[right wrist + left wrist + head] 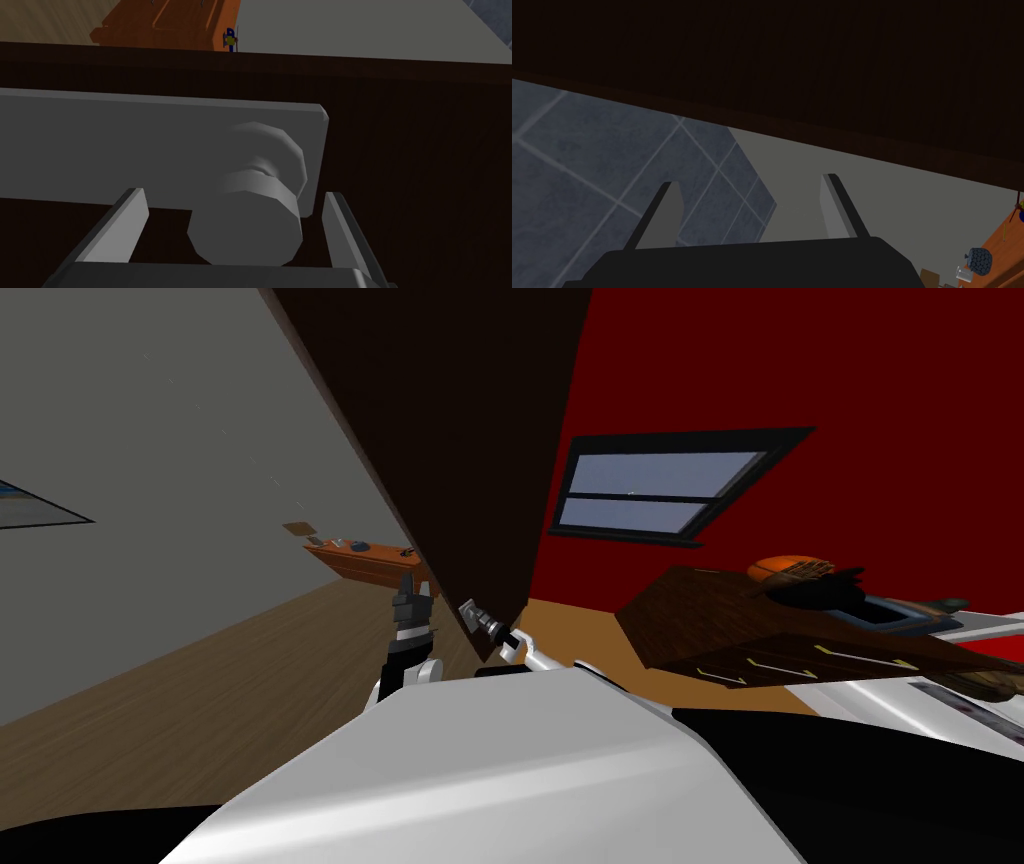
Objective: Push the door open
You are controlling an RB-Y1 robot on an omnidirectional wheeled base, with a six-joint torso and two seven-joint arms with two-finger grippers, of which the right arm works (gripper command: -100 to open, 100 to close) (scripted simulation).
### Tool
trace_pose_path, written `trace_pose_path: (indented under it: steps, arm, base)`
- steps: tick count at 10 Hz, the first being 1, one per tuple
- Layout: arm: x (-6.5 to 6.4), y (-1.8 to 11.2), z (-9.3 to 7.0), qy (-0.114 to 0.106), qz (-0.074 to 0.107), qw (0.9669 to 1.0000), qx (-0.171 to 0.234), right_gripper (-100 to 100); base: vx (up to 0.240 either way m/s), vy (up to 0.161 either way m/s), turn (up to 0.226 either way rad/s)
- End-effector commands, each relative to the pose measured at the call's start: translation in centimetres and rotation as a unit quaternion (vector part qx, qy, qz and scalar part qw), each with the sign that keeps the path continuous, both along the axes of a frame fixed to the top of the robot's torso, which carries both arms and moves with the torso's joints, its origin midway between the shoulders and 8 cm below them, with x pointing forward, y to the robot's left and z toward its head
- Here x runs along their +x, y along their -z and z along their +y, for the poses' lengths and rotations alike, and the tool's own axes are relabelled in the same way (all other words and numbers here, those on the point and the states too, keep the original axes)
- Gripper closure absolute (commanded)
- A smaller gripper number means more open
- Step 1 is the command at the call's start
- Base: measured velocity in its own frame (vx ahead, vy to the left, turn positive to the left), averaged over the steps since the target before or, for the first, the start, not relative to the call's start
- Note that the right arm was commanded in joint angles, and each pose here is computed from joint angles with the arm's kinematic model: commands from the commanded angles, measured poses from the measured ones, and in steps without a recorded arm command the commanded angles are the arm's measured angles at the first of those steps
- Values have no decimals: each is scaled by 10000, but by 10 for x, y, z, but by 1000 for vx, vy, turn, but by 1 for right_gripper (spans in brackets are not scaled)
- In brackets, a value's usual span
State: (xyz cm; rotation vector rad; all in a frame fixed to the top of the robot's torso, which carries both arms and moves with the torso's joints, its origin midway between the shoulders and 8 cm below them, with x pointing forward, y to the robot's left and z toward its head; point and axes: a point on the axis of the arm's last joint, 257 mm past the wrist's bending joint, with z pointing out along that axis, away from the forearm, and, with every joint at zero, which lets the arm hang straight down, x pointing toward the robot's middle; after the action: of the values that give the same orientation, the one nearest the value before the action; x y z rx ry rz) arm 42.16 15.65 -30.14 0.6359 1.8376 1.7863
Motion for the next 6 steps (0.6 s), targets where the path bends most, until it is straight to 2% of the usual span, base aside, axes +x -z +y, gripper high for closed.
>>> trace_pose_path:
  steps: [1, 6]
  arm:
    - [0, 1, -1, 1, 3, 10000, -5, 100]
    - [0, 1, -1, 1, 3, 10000, -5, 100]
  base:
    - [0, 0, 0]
    - [-13, -19, -1]
